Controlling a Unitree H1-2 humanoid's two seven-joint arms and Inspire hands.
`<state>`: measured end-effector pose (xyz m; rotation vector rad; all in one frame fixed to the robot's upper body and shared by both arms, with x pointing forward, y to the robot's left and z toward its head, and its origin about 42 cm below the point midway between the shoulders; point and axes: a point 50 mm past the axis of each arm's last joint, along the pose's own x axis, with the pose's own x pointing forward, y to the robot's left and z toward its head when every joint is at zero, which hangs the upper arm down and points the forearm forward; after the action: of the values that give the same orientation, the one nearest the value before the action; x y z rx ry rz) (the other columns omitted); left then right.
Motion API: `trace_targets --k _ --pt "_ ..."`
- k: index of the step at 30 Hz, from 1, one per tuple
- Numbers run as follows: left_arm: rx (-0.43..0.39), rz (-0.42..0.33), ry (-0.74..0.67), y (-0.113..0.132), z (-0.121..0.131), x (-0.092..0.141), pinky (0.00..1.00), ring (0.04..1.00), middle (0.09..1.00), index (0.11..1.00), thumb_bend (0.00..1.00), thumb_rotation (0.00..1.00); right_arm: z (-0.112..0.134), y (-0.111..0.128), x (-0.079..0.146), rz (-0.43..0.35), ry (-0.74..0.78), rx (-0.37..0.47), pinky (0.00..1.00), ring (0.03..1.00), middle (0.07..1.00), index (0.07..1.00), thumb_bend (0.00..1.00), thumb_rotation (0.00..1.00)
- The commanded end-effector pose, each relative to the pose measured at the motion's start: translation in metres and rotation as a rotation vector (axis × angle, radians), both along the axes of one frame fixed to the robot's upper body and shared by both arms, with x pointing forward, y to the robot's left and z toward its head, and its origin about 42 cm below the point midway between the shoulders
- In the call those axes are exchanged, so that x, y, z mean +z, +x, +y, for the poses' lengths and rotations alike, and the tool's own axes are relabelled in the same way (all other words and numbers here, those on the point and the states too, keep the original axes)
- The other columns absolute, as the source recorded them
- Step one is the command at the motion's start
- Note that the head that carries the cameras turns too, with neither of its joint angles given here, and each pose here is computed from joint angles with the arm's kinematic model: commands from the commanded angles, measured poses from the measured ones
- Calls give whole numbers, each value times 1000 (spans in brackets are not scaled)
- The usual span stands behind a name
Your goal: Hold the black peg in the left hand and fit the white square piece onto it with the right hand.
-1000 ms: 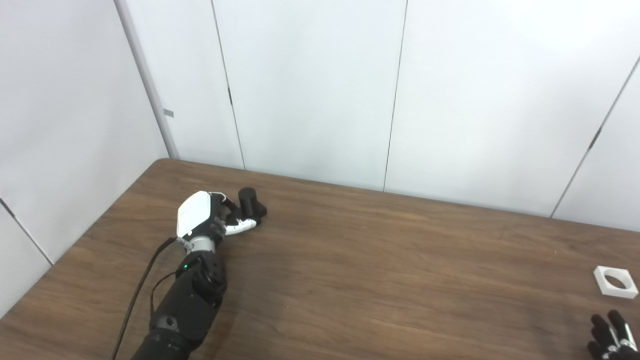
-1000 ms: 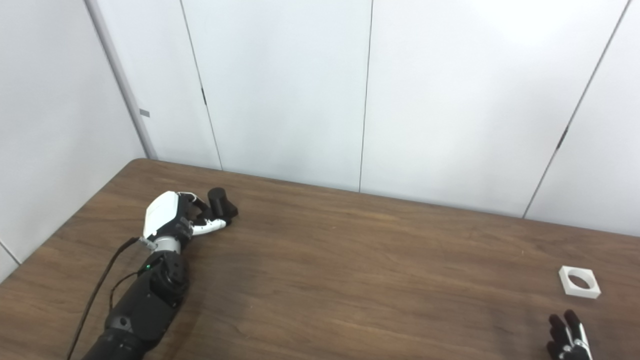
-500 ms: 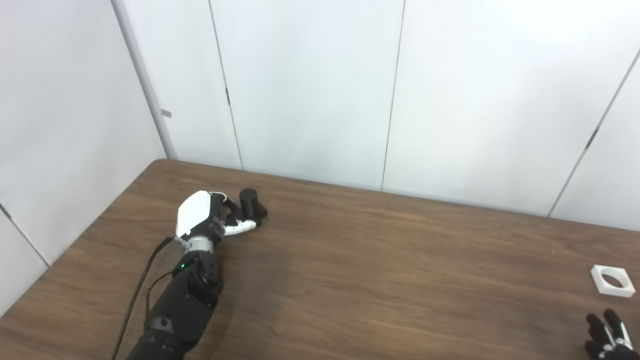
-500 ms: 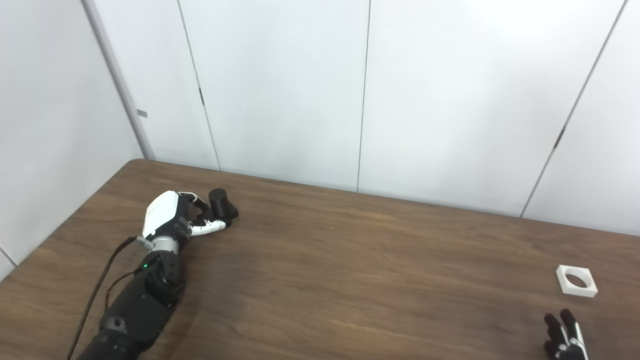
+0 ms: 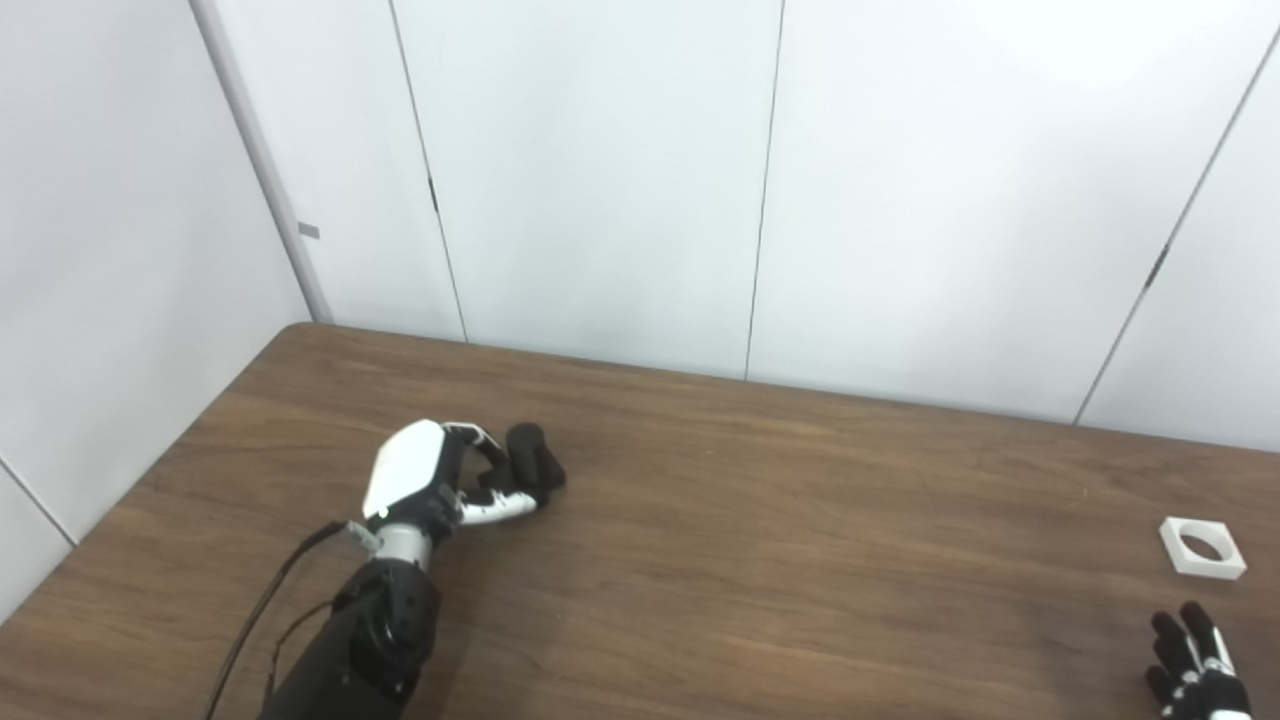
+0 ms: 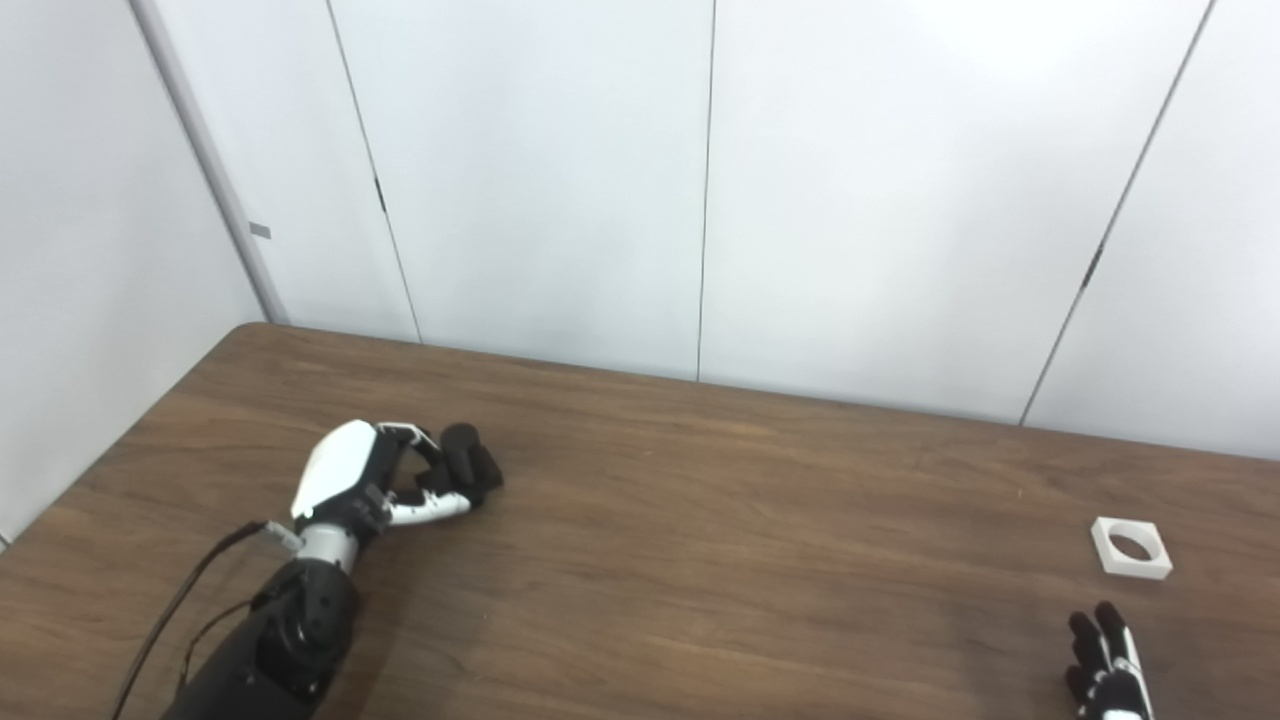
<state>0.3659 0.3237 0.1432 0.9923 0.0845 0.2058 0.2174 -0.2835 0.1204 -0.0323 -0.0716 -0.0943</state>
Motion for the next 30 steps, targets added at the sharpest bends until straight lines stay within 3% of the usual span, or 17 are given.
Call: trace_targets --k 1,13,30 --pt "-63 -35 22 -1 -9 12 1000 887 798 488 516 52 8 -3 5 -37 16 -2 1000 996 967 1000 465 1000" --pt "-294 -77 77 -44 -62 9 1000 887 797 488 516 51 3 2 14 -60 -2 -21 1000 960 941 984 505 1000" --pt "-527 0 102 -95 -122 3 1000 897 804 488 517 53 11 1 31 -68 -17 -12 1000 966 942 986 519 1000"
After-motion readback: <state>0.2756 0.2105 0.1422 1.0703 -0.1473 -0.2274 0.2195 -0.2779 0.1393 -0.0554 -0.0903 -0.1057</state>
